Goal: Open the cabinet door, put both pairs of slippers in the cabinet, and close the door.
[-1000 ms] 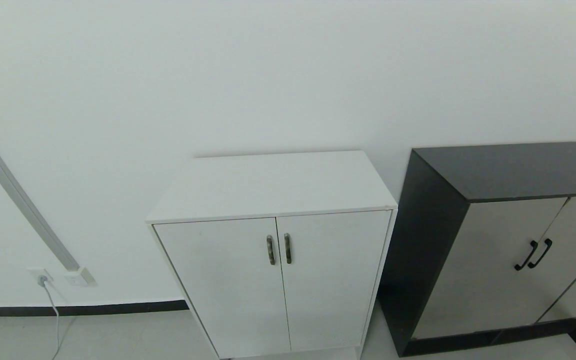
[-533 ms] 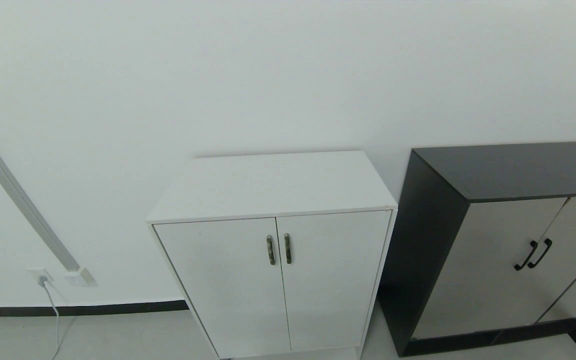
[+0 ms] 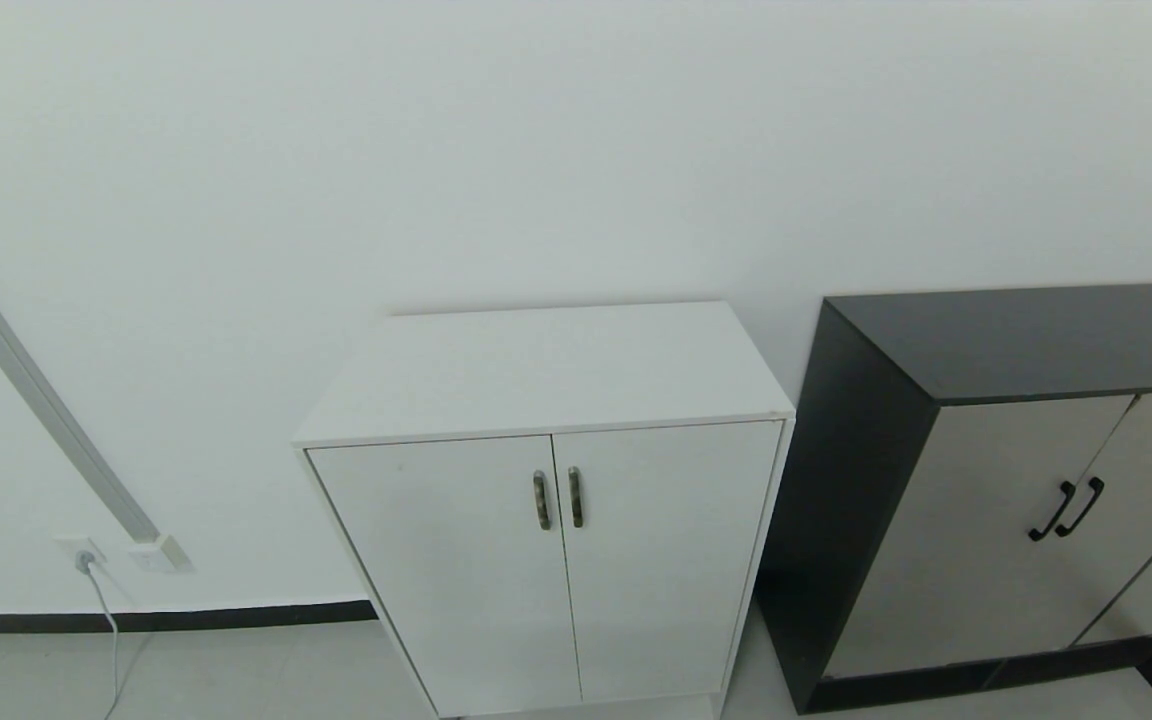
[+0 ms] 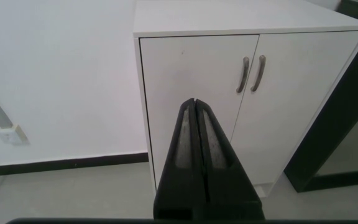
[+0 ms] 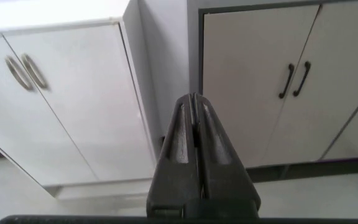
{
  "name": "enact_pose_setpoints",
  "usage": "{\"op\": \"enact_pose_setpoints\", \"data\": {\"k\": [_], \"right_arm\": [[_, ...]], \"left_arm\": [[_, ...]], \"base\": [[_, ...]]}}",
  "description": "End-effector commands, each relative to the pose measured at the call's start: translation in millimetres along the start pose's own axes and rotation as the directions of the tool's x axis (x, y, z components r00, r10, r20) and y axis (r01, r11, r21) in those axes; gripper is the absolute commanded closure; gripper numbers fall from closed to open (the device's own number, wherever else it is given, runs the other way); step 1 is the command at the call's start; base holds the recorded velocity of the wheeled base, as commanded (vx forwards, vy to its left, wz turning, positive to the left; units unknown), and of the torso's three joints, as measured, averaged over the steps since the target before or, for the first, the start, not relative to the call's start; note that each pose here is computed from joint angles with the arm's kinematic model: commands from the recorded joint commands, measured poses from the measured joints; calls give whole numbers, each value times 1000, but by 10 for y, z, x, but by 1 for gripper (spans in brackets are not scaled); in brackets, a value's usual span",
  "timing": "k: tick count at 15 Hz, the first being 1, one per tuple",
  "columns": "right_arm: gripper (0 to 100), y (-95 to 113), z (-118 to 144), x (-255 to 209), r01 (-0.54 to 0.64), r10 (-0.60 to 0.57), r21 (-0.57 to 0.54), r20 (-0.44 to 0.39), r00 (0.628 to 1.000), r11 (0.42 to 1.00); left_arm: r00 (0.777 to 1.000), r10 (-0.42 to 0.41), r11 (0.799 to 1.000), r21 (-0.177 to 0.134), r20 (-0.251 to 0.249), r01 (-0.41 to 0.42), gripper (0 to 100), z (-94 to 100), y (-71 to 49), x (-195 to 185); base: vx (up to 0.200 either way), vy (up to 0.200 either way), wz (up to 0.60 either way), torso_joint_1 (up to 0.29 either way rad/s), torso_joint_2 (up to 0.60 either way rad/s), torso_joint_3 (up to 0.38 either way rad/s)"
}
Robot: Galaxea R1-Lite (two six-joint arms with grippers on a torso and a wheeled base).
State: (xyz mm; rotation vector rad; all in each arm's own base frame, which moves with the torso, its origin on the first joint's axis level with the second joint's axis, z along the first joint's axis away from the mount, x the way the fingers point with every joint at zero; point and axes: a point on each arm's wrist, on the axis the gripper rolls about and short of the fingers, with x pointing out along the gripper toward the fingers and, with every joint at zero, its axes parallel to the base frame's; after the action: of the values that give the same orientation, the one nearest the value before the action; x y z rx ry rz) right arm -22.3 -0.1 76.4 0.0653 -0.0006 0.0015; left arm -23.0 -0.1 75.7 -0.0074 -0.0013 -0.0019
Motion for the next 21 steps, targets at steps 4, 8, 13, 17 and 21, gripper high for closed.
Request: {"op": "enact_pose_setpoints", "data": {"k": [4,8,13,17,21], "right_arm": [[100,-6,2,-5,27,-27,7,12,1000,1000],[100,-6,2,-5,25,-25,2,12,1000,1000],[100,-5,2,-5,22,-22,1,12,1000,1000],[100,-5,0,-5,22,-22,-1,10,1000,1000],[100,-4,0,-5,19,-19,-2,10,1000,1000]], "left_arm": [[1000,0,1000,0,-1,0,100,0,0,1],[1000,0,1000,1,-1,0,100,0,0,1],[1000,0,1000,1,-1,0,100,0,0,1],[1000,0,1000,1,-1,0,100,0,0,1],[1000,0,1000,1,-1,0,100,0,0,1]], "base": [[0,0,0,0,0,0],[0,0,0,0,0,0],[0,0,0,0,0,0],[0,0,0,0,0,0],[0,0,0,0,0,0]]}}
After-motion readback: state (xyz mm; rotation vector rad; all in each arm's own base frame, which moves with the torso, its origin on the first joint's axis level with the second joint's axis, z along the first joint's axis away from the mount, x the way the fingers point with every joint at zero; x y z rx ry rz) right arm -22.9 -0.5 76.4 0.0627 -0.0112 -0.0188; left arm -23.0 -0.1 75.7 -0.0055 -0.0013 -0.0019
